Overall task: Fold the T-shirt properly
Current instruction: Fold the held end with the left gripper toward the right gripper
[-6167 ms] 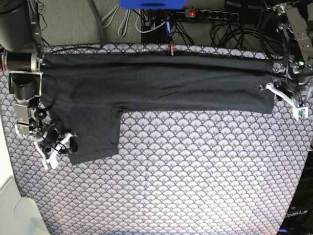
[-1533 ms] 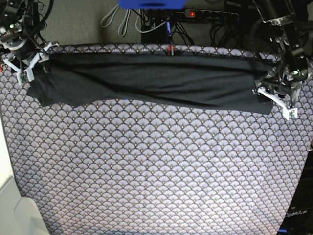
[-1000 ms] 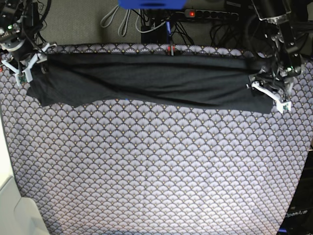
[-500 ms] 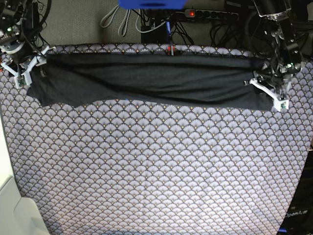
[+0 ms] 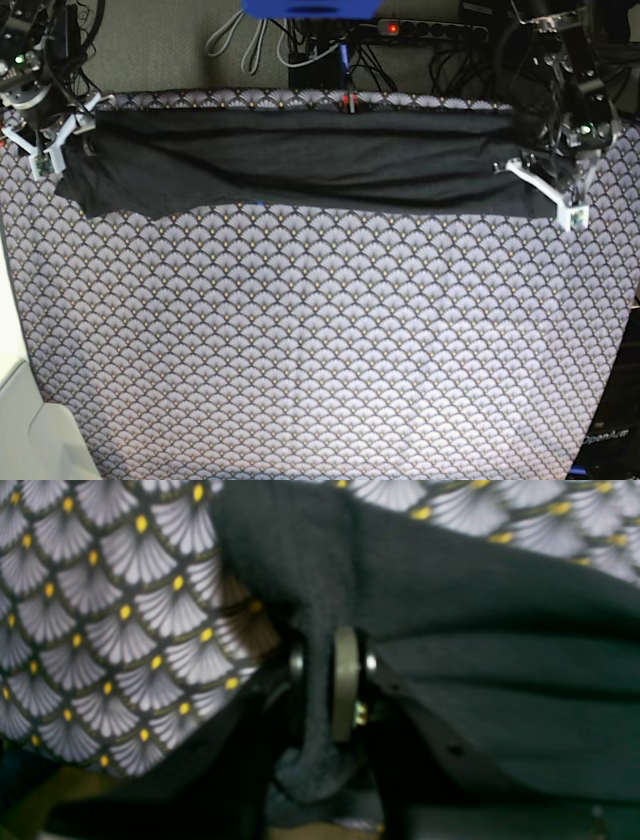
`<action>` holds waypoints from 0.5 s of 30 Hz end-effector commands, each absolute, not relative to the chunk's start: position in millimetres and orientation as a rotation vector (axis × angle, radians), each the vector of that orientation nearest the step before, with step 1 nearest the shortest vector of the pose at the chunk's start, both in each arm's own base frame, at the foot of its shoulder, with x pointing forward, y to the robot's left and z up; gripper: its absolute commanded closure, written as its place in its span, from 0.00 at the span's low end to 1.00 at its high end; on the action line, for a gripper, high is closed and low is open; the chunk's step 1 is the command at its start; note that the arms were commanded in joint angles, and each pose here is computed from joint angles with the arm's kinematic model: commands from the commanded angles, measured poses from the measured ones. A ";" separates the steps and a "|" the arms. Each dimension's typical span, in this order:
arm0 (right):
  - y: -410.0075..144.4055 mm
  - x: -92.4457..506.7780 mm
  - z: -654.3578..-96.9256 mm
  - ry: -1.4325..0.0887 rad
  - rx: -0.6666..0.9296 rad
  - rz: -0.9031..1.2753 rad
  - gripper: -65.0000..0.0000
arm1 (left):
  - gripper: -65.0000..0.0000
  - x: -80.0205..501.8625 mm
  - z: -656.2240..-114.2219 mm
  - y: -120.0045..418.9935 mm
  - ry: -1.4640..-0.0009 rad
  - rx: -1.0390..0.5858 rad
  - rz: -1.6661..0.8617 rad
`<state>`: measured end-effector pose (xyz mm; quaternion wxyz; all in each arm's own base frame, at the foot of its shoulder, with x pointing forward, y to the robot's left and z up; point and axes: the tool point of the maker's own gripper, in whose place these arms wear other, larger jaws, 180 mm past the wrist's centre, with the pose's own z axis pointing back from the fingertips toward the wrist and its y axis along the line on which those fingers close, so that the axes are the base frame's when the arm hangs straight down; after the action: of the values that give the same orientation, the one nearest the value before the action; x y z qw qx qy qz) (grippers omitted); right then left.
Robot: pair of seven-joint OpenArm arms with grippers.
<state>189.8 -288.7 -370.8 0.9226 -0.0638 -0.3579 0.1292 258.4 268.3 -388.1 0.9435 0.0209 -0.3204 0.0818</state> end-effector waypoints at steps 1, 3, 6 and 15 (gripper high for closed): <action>-291.8 197.1 -358.2 -0.779 -0.147 0.275 0.46 | 0.99 275.0 -359.6 269.0 -0.743 0.064 0.144; -291.8 197.1 -358.2 -0.779 -0.147 0.275 0.46 | 0.99 280.7 -347.2 250.6 -0.759 0.046 0.102; -291.8 197.1 -358.2 -0.779 -0.147 0.275 0.46 | 0.99 285.8 -330.9 215.1 -0.778 0.008 0.013; -294.5 198.8 -356.0 -0.780 -0.155 0.287 0.46 | 1.00 270.4 -346.9 96.7 -0.707 -0.230 -0.128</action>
<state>193.2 -291.6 -367.5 0.9202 -0.0682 -0.3610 0.1350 262.2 97.6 -357.7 0.9375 -0.1111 -0.3237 -0.0626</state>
